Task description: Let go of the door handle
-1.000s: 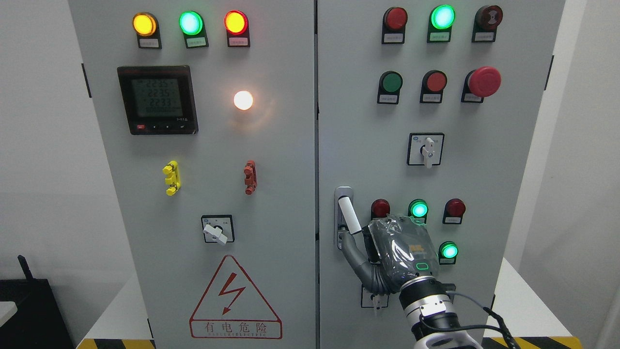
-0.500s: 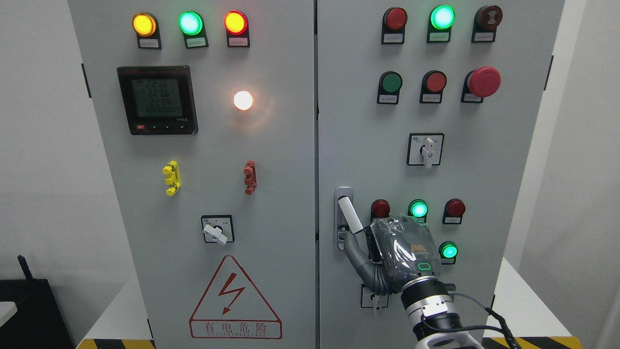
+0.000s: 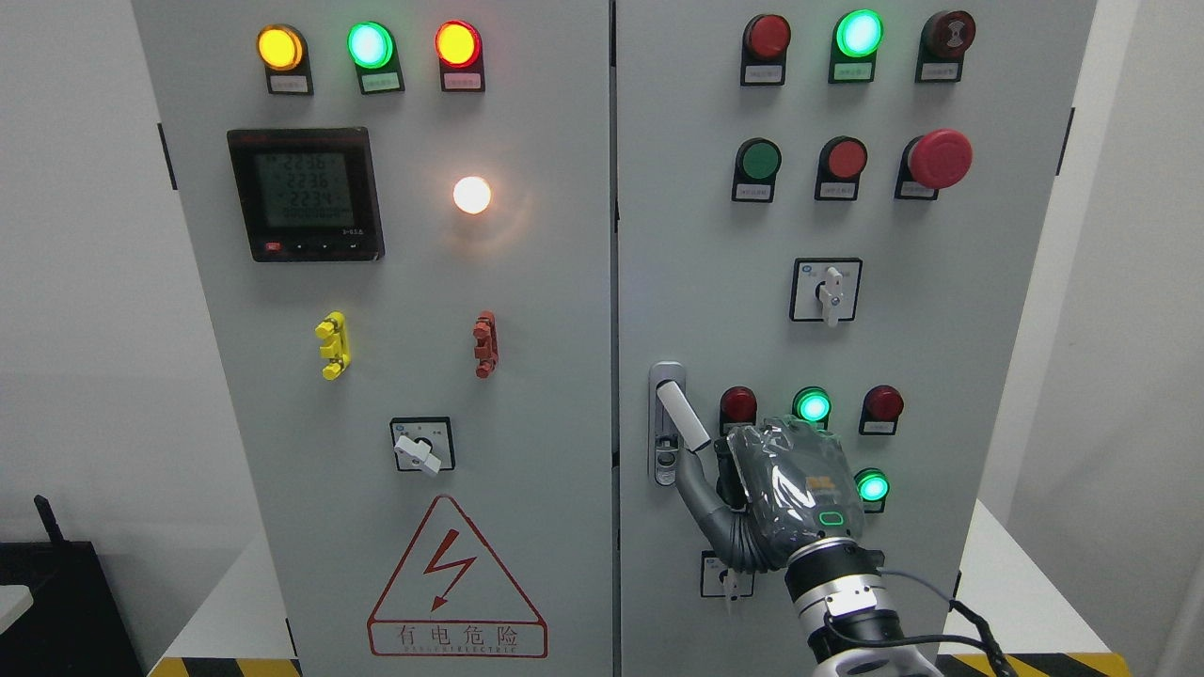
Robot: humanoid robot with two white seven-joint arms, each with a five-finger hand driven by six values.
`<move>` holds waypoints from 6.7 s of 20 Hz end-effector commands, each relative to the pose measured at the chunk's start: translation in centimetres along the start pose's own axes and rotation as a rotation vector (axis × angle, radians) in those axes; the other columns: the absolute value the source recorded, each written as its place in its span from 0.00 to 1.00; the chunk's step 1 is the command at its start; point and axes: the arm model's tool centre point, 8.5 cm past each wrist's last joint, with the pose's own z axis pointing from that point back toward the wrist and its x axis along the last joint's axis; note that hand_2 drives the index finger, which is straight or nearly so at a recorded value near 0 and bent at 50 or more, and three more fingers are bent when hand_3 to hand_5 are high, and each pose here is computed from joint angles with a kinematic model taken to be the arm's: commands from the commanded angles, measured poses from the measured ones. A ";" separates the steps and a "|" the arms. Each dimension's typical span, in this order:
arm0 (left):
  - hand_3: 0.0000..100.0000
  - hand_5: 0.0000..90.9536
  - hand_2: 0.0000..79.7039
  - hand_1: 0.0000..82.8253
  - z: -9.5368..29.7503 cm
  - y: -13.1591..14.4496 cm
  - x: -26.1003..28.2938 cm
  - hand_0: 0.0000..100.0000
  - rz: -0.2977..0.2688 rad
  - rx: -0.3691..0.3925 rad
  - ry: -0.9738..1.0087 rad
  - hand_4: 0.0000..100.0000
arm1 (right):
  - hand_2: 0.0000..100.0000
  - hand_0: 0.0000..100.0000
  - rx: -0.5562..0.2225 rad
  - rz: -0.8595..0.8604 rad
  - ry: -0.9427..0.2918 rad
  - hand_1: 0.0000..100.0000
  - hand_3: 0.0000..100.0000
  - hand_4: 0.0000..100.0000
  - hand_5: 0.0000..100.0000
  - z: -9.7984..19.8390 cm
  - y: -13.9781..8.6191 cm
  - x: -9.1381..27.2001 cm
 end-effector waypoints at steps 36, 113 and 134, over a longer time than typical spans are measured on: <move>0.00 0.00 0.00 0.47 0.0 0.0 0.0 0.12 0.018 0.000 0.000 0.00 | 1.00 0.66 -0.042 0.054 0.033 0.06 1.00 1.00 1.00 0.2 -1.1 -1.0; 0.00 0.00 0.00 0.47 0.0 0.0 0.0 0.12 0.018 0.000 -0.001 0.00 | 0.00 0.59 -0.369 0.166 0.034 0.16 0.00 0.00 0.00 10.4 -3.3 -6.0; 0.00 0.00 0.00 0.47 0.0 0.0 0.0 0.12 0.018 0.000 -0.001 0.00 | 0.00 0.55 -0.382 0.137 0.041 0.15 0.00 0.00 0.00 10.3 -3.2 -5.5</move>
